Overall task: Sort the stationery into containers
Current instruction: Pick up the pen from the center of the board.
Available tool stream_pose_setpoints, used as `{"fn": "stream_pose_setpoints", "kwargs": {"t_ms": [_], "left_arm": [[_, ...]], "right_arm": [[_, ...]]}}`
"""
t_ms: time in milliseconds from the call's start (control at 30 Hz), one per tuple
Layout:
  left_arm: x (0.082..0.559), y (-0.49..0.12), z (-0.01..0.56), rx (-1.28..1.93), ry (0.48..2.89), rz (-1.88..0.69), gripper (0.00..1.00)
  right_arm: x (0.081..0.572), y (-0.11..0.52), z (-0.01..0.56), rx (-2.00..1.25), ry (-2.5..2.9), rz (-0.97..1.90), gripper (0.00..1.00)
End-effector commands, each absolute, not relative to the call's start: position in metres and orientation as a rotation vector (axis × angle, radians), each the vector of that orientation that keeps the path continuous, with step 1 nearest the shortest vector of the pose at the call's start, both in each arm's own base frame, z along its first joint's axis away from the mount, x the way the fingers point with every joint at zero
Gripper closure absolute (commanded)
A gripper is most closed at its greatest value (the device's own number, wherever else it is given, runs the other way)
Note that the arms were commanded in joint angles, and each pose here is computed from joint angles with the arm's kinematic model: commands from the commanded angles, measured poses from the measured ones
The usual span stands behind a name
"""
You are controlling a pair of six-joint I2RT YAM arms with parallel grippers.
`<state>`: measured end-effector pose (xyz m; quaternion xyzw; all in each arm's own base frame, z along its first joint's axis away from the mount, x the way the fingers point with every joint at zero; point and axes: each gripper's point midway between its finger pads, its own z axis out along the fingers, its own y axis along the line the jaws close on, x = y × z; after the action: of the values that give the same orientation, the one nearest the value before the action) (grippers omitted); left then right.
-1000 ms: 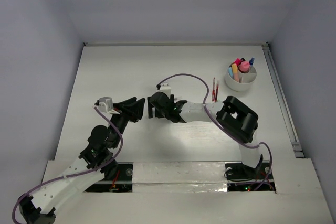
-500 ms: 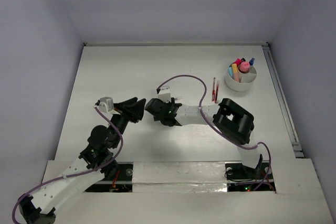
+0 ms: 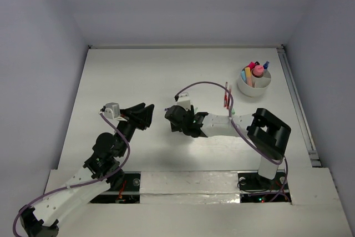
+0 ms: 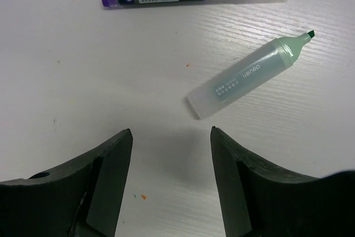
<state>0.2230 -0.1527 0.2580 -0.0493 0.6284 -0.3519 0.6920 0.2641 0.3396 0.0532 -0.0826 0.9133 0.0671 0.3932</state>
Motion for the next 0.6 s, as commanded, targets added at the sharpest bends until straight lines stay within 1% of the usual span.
{"fn": "stream_pose_setpoints", "kwargs": {"t_ms": [0,133,167,300,567], "left_arm": [[0.222,-0.153,0.275,-0.117,1.342,-0.815,0.54],[0.222,-0.158,0.273,-0.097,1.353,-0.823,0.54],[0.222,-0.159,0.272,-0.094,1.359,-0.824,0.54],[0.223,-0.164,0.271,-0.075,1.365,-0.838,0.54],[0.224,-0.170,0.266,-0.059,1.385,-0.842,0.54]], "right_arm": [[0.271,0.344,0.069,-0.162,2.288,0.238,0.36],[0.283,0.324,0.066,-0.047,2.333,0.260,0.32],[0.283,0.318,0.063,-0.033,2.339,0.249,0.29],[0.291,0.304,0.060,0.001,2.346,0.231,0.24],[0.310,0.310,0.042,-0.029,2.363,0.175,0.20]]}}
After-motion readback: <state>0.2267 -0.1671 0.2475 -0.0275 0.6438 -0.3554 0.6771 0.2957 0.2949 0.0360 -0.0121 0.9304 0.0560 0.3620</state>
